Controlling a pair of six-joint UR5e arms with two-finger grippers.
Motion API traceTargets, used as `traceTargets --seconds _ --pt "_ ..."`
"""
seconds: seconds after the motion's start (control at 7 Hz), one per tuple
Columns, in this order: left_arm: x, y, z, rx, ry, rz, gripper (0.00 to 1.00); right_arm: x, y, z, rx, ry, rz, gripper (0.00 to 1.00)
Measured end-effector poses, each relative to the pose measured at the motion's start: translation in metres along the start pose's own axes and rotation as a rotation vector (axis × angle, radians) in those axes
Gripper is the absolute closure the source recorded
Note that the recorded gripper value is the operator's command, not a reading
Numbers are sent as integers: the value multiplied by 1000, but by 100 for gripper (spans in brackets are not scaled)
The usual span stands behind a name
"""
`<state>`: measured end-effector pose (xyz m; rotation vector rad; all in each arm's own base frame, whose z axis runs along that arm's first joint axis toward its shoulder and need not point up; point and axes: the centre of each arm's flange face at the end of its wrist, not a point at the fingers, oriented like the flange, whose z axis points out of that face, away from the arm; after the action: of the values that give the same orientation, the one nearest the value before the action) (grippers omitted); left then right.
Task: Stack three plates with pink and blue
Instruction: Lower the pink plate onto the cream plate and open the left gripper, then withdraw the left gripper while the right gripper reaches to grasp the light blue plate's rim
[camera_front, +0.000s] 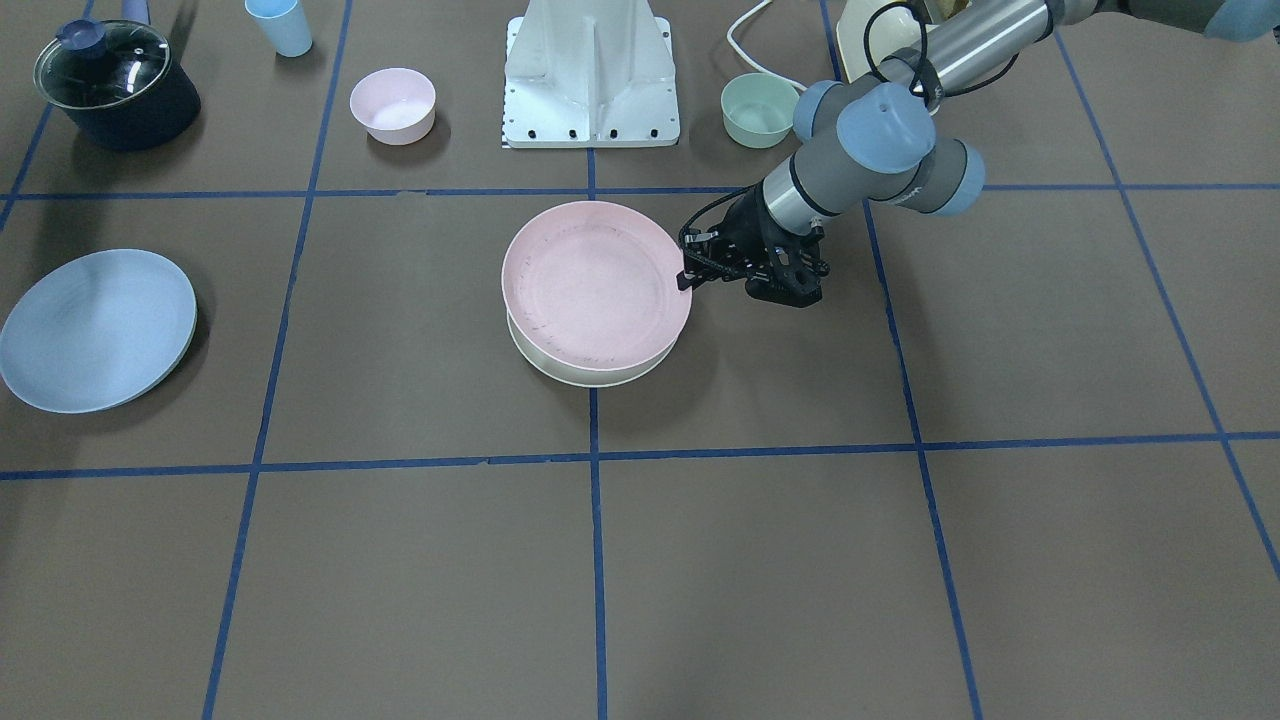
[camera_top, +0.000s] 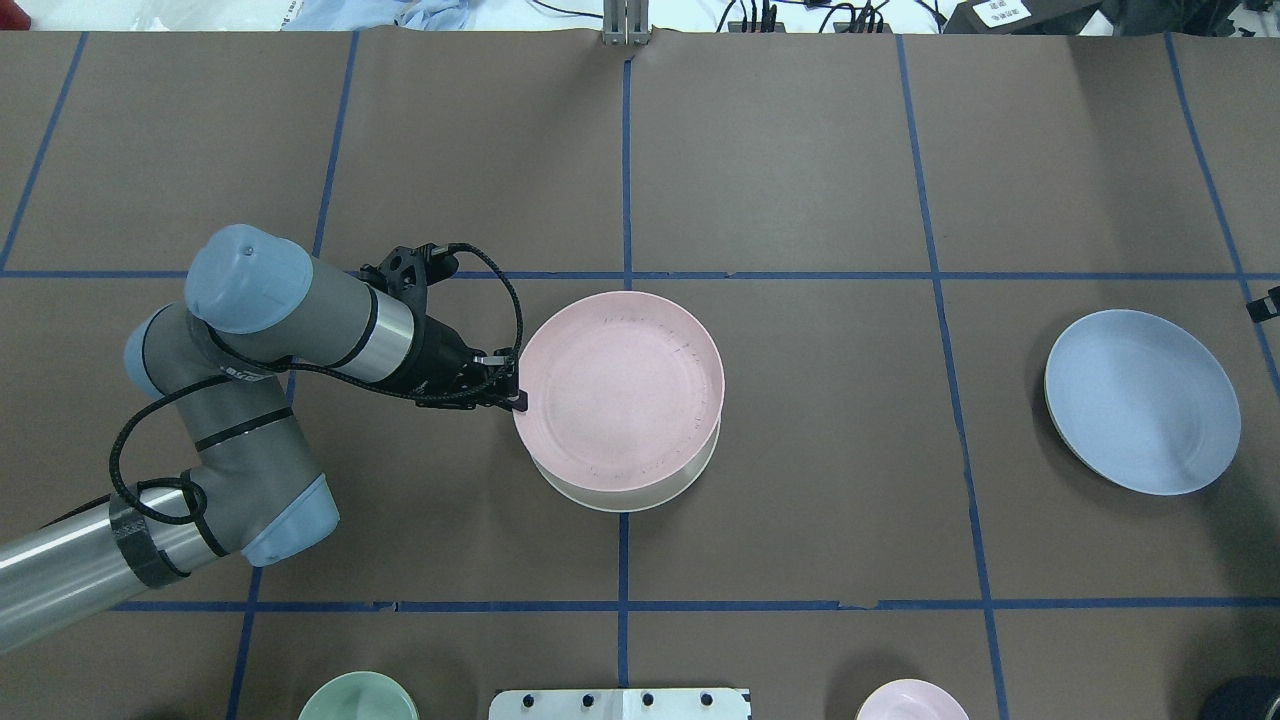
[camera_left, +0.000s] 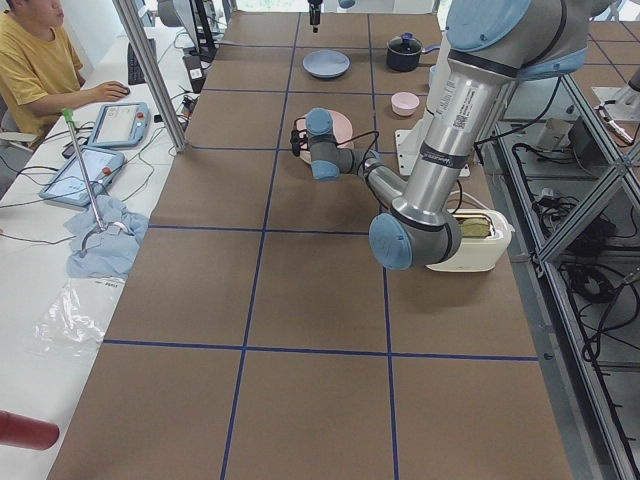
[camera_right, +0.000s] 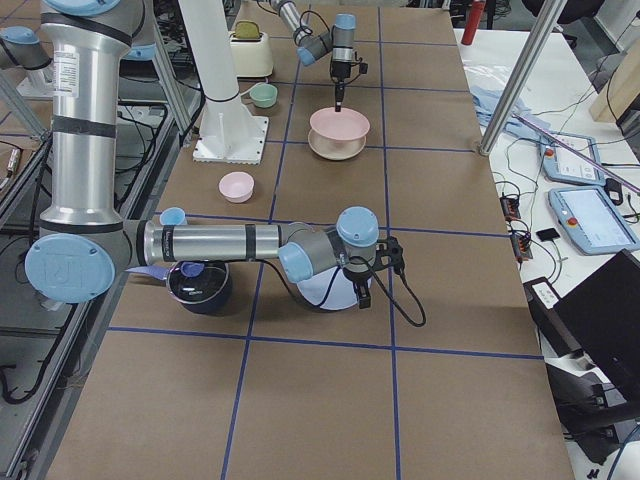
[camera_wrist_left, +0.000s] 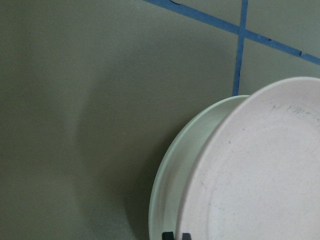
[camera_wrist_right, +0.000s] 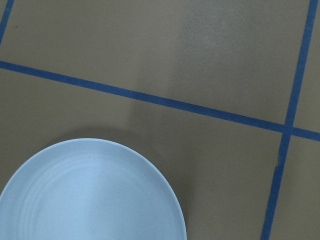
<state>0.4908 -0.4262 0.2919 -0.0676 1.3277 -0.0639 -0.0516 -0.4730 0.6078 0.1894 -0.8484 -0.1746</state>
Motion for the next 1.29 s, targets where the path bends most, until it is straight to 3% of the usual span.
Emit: traceTargets --seconds 0.29,0.57,0.86,1.14,1.29 --pt "-3 -1 6 -4 -8 -2 16 0 0 0 -1 -1 0 0" --pt "2 2 1 -3 5 6 16 0 0 1 -3 -2 2 0" --pt "6 -1 -40 40 47 21 16 6 4 12 -25 0 10 0" --pt "-3 -5 -94 104 76 18 16 20 14 48 -47 -6 15 0" --pt "-6 -7 -102 116 77 13 16 18 18 65 -40 -18 51 0"
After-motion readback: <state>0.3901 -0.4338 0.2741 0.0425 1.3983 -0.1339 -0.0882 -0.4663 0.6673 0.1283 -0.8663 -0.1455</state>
